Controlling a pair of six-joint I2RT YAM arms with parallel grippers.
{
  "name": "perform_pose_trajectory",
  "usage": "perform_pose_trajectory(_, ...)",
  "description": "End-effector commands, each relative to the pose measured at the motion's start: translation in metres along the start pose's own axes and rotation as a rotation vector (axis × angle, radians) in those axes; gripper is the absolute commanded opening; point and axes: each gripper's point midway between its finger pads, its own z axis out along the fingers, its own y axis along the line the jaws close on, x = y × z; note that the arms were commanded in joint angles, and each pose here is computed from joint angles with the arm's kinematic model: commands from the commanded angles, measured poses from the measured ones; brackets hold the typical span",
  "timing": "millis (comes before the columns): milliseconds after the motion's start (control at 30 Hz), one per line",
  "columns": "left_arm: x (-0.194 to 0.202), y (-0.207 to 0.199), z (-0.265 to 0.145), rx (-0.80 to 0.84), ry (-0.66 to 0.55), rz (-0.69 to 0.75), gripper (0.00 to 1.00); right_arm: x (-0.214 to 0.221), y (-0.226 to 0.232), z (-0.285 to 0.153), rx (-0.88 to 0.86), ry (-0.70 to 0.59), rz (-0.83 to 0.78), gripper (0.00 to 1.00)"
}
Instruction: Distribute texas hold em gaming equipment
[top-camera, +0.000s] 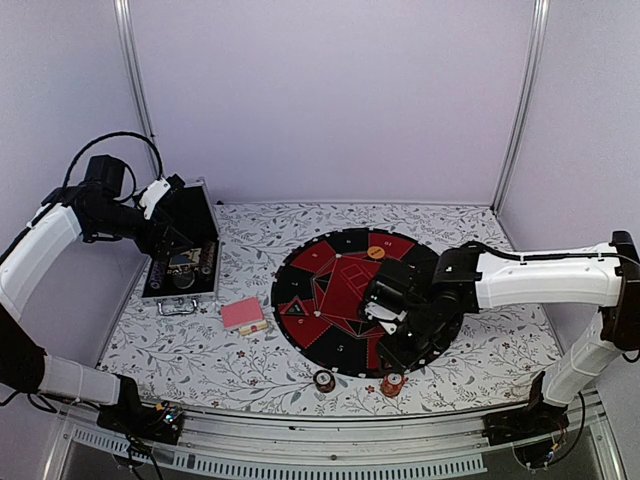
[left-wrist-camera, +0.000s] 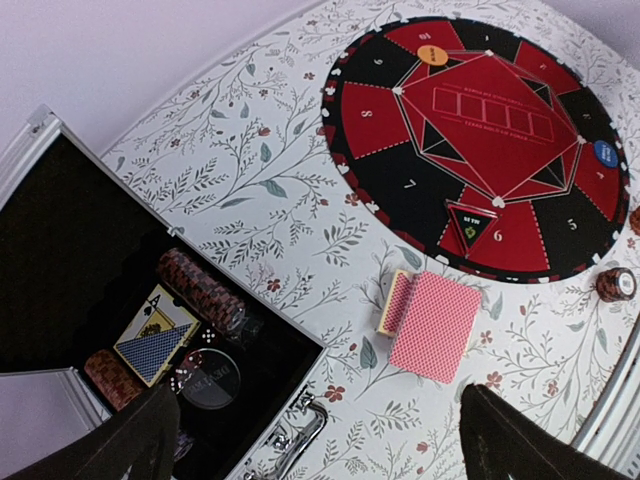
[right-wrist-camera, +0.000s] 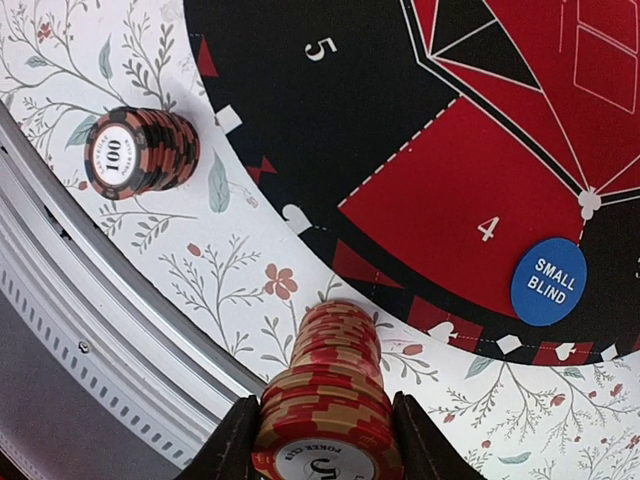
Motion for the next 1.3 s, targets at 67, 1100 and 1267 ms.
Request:
perform_pose_trajectory(67, -0.007, -0.004, -0.006, 0.005, -0.011, 0.021, 1.00, -0.027, -0.030, -0.011, 0.027, -0.069, 0.070, 0.26)
perform_pose_trajectory(1100, -0.005, -0.004, -0.006, 0.004, -0.003, 0.038, 1.00, -0.005, -0.187, 0.066, 0.227, -0.029, 0.428, 0.20)
perform_pose_trajectory(1267, -0.004, -0.005, -0.006, 0.005, -0.002, 0.040, 1.00, 0.002, -0.187, 0.067, 0.230, -0.019, 0.433, 0.36)
